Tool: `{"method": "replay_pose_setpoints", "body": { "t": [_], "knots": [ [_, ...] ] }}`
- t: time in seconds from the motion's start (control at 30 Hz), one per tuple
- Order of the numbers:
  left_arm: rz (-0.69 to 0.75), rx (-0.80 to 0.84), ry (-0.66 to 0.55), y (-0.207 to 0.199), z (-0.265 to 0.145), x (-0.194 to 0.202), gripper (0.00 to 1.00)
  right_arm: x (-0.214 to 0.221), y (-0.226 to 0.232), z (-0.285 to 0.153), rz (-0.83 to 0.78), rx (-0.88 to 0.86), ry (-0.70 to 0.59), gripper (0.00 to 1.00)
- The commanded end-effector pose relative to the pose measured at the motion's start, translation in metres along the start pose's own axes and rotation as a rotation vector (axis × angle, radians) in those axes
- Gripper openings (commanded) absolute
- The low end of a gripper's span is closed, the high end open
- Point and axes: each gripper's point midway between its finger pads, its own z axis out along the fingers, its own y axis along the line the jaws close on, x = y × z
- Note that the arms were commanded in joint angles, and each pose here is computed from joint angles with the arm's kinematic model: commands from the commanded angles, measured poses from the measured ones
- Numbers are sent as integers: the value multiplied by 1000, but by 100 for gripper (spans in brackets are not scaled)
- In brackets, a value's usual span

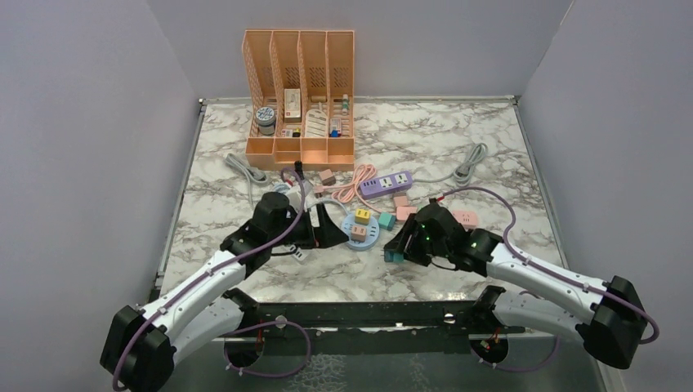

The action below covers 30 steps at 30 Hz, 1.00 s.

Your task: Insert the plug

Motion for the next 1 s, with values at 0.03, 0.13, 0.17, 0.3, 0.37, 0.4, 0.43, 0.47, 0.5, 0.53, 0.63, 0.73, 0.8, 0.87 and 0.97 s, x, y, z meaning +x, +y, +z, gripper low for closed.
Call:
{"method": "replay_pose_setpoints", "body": {
  "t": [0.03,0.13,0.17,0.3,0.37,0.4,0.43,0.47,0.5,0.53,0.63,0.73,0.8,0.87,0.97],
  "knots": [
    [25,132,18,-40,14,22,85,-5,50,-8,202,-205,10,42],
    [73,130,14,-50,23,30,84,-8,57,-12,257,-228,14,42],
    [86,137,9,-54,25,30,84,-9,61,-14,271,-245,15,42],
    [114,174,-23,-66,32,26,83,-11,72,-19,321,-292,24,42],
    [112,197,-45,-71,34,22,83,-12,76,-20,342,-299,28,42],
    [105,200,-53,-73,35,22,83,-13,78,-21,338,-306,26,42],
    [100,200,-60,-74,37,20,83,-14,81,-22,335,-313,27,42],
    [98,196,-63,-75,39,19,83,-15,85,-23,322,-327,26,42],
    [96,190,-62,-76,41,19,82,-16,90,-24,295,-343,22,42],
    [96,192,-61,-78,43,18,82,-18,93,-26,277,-350,19,43],
    [85,200,-55,-86,50,17,78,-19,100,-27,260,-351,27,43],
    [64,207,-48,-93,55,16,66,-18,107,-28,257,-380,40,44],
    [58,218,-46,-97,58,16,56,-17,110,-28,269,-395,48,44],
    [56,222,-48,-99,59,16,45,-17,111,-28,285,-403,52,44],
    [47,204,-74,-95,58,13,29,-17,112,-29,275,-413,52,46]
  ]
}}
